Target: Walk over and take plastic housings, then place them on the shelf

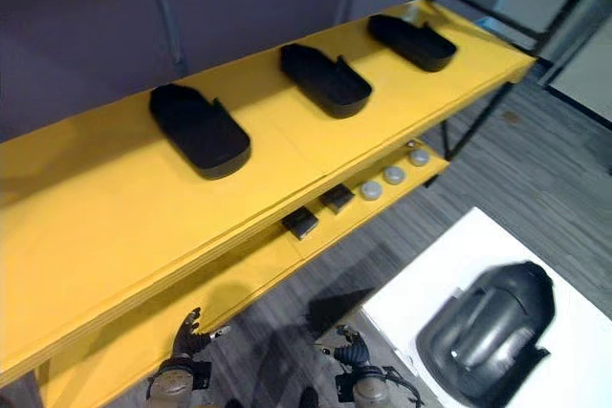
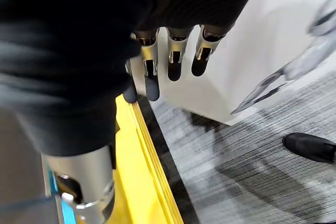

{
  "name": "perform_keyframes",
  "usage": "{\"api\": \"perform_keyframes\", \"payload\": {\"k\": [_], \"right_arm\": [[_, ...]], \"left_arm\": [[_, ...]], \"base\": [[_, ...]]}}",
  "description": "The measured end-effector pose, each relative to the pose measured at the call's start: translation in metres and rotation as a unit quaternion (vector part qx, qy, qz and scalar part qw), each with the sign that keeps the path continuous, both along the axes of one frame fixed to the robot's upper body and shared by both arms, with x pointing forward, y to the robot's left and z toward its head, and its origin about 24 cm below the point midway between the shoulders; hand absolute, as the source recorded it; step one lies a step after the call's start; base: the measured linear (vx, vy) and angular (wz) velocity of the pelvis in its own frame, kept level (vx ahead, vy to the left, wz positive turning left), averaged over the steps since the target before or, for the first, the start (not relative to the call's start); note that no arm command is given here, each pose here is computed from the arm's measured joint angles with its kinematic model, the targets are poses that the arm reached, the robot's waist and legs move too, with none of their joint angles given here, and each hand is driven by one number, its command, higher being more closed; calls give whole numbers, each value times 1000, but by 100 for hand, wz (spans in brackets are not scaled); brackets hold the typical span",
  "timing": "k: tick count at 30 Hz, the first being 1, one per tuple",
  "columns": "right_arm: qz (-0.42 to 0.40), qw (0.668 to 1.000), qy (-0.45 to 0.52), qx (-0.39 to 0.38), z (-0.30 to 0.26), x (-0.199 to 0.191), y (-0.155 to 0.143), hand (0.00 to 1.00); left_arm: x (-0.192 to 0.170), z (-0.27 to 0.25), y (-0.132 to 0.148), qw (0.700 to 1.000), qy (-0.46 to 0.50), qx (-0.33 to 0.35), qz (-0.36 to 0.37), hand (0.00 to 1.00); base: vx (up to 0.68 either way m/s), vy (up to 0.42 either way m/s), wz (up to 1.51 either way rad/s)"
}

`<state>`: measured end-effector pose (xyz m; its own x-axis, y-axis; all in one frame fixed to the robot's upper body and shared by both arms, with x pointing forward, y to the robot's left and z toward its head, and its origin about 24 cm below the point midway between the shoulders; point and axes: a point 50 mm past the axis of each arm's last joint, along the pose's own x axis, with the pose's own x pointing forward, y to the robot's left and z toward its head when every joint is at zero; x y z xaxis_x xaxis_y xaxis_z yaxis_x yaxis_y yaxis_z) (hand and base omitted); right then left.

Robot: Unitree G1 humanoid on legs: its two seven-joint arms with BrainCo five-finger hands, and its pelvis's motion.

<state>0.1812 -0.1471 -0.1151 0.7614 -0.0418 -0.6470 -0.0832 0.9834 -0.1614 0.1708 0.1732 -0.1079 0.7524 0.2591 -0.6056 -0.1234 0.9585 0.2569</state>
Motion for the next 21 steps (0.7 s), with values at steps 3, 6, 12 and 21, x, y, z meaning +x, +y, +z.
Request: {"api": "perform_keyframes", "payload": {"k": [3,6,12,21], "right_arm": [[21,1000,-6,1,2,6,8,0],[24,1000,11,1,-3,1,10,0],[30,999,32,-11,-9,-5,5,0],[-50,995,82,-35,-24,-42,-33,0]], "left_arm": [[-12,-7,2,1000,23,-3,9,0],[-20,-12,3,999,36,-4,20,0],[-33,-22,7,997,70,-4,28,0],[-44,-32,2,992,98,-30,69,0]], "base": [[-66,-24,-128],[-17,-110,-95],[-69,-91,-121],[23,82,-107]]}}
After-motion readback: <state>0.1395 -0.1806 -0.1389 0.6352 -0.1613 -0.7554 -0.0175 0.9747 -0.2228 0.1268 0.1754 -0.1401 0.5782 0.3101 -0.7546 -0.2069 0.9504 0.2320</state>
